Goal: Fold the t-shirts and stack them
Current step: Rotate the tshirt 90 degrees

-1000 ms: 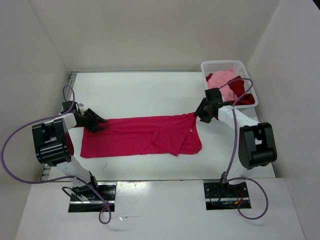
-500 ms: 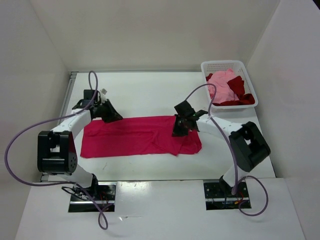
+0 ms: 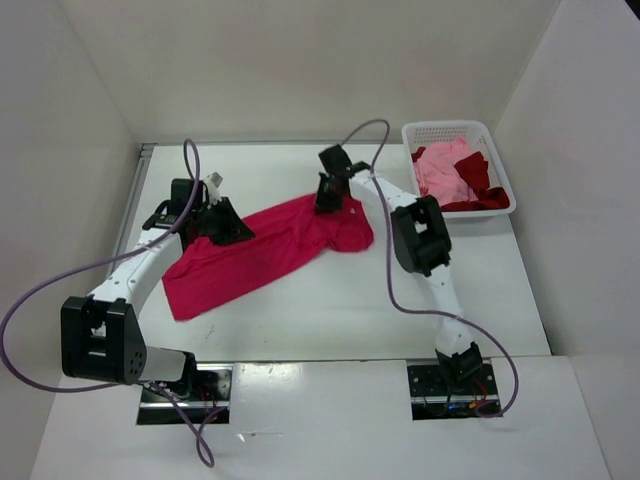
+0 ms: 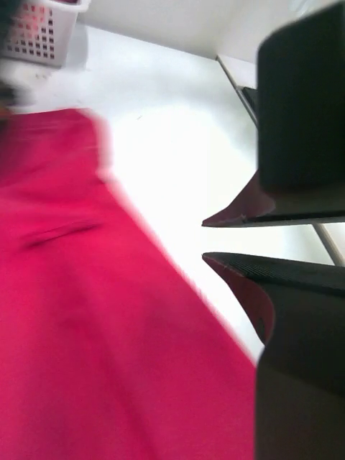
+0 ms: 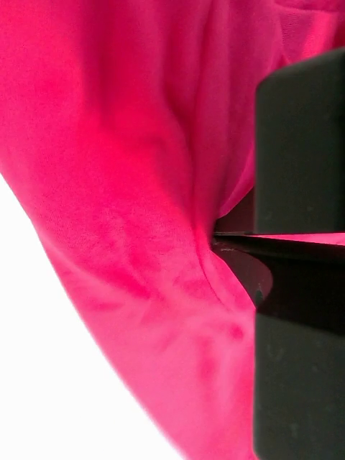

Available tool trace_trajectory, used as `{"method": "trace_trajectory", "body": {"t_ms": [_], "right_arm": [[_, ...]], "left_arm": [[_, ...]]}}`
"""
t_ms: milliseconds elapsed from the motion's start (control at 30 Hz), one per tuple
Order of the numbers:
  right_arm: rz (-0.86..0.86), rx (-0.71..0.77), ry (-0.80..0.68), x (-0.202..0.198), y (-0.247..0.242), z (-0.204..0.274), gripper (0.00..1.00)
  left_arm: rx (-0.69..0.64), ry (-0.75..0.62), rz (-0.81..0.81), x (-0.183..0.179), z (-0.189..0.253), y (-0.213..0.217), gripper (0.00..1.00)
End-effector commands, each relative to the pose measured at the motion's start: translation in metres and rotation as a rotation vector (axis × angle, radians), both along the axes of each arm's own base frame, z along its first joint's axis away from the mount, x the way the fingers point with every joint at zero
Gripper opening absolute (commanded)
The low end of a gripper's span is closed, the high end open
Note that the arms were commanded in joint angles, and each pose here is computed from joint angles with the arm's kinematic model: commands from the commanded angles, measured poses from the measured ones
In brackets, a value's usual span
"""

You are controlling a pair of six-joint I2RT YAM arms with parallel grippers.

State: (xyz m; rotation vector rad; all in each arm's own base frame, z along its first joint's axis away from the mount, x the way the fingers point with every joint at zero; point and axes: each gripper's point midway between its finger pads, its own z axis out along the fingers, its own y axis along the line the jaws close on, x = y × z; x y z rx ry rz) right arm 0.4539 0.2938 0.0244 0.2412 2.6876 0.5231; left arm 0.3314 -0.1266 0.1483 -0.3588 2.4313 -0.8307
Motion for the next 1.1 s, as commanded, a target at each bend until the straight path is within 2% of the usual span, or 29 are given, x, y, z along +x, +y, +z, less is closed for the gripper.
{"method": "trace_trajectory", "body": {"t_ms": [0,33,67,100,167,267,333,400,433,467,500,533,600,667,733,800,867,900,933,1067], "right_arm": [[0.025,0.049,-0.199,0.078,0.024,0.088,0.04],[0.038,0.135,-0.328,0.103,0.041,0.140,0.08],[0.046,0.125,-0.324,0.097,0.038,0.152,0.10],[0.055,0.133,-0.317,0.098,0.041,0.142,0.13],[0.106,0.166,-0.346,0.086,0.043,0.177,0.20],[0.122,0.112,-0.444,0.065,0.025,0.234,0.41],[0.154,0.126,-0.455,0.030,0.017,0.254,0.52],[0.172,0.205,-0.461,-0.007,0.014,0.252,0.54],[0.179,0.232,-0.437,-0.020,0.014,0.242,0.52],[0.191,0.266,-0.394,-0.038,0.021,0.230,0.42],[0.220,0.262,-0.338,-0.067,0.030,0.197,0.32],[0.254,0.280,-0.299,-0.085,0.041,0.181,0.15],[0.329,0.320,-0.183,-0.132,0.073,0.135,0.07],[0.369,0.338,-0.118,-0.158,0.094,0.111,0.07],[0.397,0.342,-0.081,-0.177,0.117,0.092,0.15],[0.418,0.354,-0.061,-0.184,0.128,0.085,0.15],[0.434,0.340,-0.053,-0.186,0.132,0.079,0.09],[0.446,0.328,-0.061,-0.187,0.135,0.076,0.06],[0.446,0.328,-0.061,-0.187,0.135,0.076,0.00],[0.427,0.304,-0.028,-0.192,0.128,0.054,0.00]], "left_arm": [[-0.022,-0.019,0.005,-0.012,0.014,-0.005,0.28],[-0.036,-0.017,0.009,-0.014,0.017,-0.009,0.33],[-0.042,-0.011,0.006,-0.015,0.018,-0.013,0.35],[-0.043,0.001,0.026,-0.019,0.017,-0.011,0.37],[-0.037,-0.020,0.036,-0.019,0.023,-0.011,0.44],[-0.017,-0.012,0.047,-0.020,0.019,-0.010,0.48],[-0.010,-0.012,0.053,-0.020,0.021,-0.009,0.48],[-0.006,-0.030,0.084,-0.012,0.026,0.003,0.48],[0.004,-0.028,0.089,-0.012,0.025,0.008,0.48],[0.010,-0.048,0.118,-0.002,0.032,0.020,0.48],[0.025,-0.057,0.136,0.001,0.035,0.027,0.46],[0.032,-0.050,0.149,0.006,0.032,0.034,0.42],[0.051,-0.041,0.189,0.013,0.028,0.054,0.41],[0.083,-0.006,0.236,0.015,0.015,0.076,0.39],[0.139,0.039,0.312,0.015,-0.002,0.101,0.39],[0.178,0.032,0.423,0.021,-0.010,0.137,0.33],[0.165,0.065,0.523,0.021,-0.024,0.163,0.22],[0.158,0.062,0.550,0.028,-0.029,0.172,0.07],[0.150,0.088,0.574,0.027,-0.038,0.178,0.02],[0.120,0.186,0.616,0.028,-0.071,0.196,0.00]]}}
